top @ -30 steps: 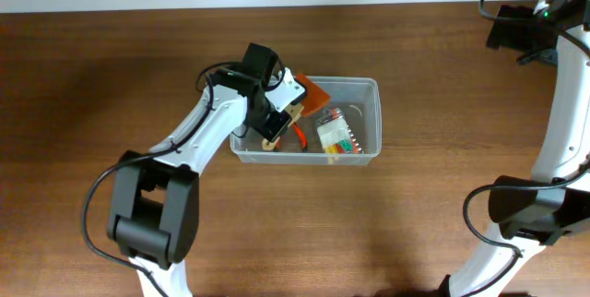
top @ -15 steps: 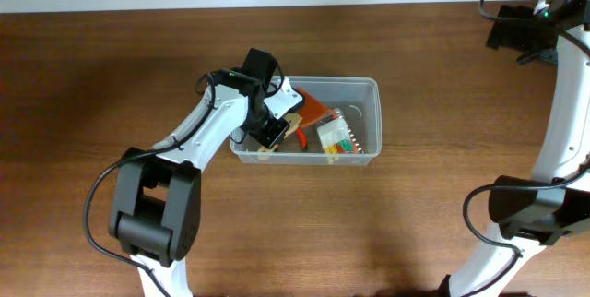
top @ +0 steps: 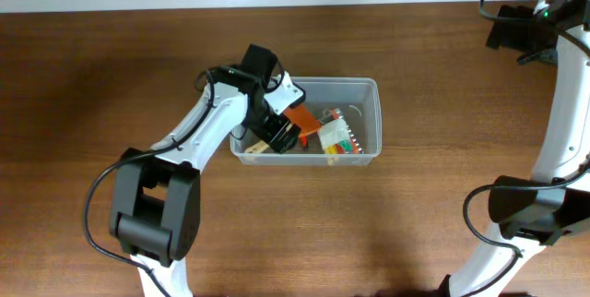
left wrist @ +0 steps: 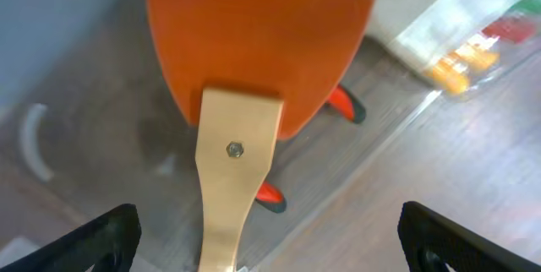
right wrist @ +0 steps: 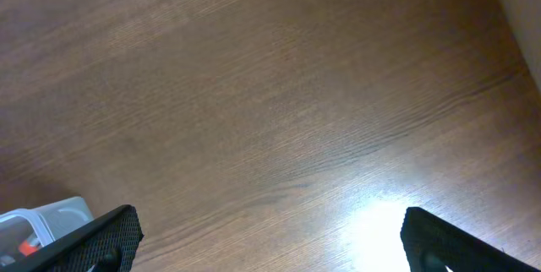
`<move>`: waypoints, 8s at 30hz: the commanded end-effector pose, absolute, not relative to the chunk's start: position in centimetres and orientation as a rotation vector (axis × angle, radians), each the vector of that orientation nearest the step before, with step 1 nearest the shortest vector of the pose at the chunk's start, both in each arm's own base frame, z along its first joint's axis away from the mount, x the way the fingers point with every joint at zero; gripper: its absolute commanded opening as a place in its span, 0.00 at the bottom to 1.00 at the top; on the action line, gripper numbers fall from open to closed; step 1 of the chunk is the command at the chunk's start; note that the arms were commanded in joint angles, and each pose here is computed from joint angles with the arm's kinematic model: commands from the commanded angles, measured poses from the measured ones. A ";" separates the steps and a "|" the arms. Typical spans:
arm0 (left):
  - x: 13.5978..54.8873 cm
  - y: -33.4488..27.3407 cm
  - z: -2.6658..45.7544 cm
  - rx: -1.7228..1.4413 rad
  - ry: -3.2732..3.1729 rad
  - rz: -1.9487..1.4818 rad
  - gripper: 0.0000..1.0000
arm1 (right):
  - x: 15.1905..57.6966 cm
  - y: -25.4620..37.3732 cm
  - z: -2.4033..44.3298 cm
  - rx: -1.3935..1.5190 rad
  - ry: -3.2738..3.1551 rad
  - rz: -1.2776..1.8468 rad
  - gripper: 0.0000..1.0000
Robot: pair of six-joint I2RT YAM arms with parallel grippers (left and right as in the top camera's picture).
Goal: Pack container
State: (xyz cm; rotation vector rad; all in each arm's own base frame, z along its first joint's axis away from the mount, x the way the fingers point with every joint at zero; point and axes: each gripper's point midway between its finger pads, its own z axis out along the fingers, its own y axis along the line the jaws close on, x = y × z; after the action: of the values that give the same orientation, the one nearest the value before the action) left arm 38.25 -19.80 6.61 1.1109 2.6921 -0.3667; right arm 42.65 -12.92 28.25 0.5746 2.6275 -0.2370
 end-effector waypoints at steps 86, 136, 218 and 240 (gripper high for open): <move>24.1 0.5 26.9 -0.083 1.771 0.017 0.99 | 42.4 -12.8 29.1 0.569 2.607 -0.238 0.99; 24.4 1.7 16.1 -0.111 1.650 0.025 0.99 | 42.4 -12.8 29.1 0.570 2.607 -0.238 0.99; 24.3 1.9 15.7 -0.116 1.664 0.034 0.99 | 15.9 -4.0 47.2 0.395 1.707 -0.017 0.99; 24.3 1.9 15.7 -0.116 1.664 0.034 0.99 | 21.6 -1.9 26.9 0.334 1.547 0.172 0.99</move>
State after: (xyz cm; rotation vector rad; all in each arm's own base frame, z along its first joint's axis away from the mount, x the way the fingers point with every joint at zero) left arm 24.32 1.96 16.04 -0.1328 1.6617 0.0263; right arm 21.40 -2.78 28.49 0.3668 1.5496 0.1250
